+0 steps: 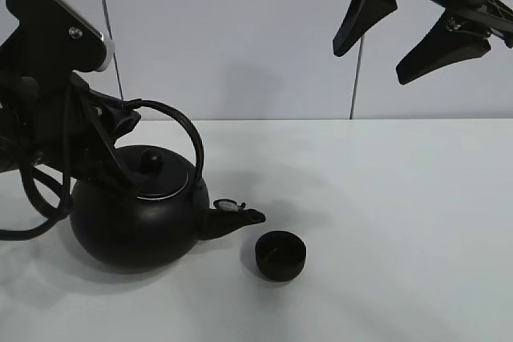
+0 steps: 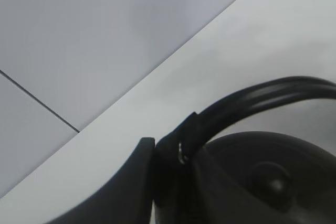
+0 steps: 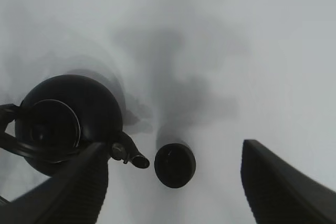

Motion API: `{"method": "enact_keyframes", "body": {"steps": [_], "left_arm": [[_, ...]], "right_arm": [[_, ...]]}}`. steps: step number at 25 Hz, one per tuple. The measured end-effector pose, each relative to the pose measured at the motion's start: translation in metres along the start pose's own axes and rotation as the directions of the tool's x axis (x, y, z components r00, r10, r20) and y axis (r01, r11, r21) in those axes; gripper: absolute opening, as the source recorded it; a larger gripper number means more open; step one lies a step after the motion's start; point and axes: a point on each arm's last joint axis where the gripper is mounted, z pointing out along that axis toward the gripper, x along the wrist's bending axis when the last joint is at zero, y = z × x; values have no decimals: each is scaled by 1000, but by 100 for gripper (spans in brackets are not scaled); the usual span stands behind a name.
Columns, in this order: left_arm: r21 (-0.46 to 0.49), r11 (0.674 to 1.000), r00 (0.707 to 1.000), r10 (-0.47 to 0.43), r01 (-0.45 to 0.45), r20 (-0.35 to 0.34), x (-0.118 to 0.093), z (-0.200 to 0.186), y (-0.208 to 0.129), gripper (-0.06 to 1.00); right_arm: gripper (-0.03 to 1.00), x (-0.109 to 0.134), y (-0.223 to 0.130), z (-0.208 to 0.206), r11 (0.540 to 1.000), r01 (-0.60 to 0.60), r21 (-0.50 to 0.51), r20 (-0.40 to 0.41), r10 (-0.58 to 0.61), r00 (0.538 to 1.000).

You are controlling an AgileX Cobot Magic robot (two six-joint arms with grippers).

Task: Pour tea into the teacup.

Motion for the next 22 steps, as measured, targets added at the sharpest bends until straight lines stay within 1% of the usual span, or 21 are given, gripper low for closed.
{"method": "enact_keyframes", "body": {"steps": [7,22], "left_arm": [[9,1000,1000,10,-10,-9,1,0,-1,12],[11,999,999,38,-38,-7,1,0,-1,12]], "right_arm": [[49,0,0,0,1000,0,-4,0,0,1000],[49,0,0,0,1000,0,-4,0,0,1000]]}}
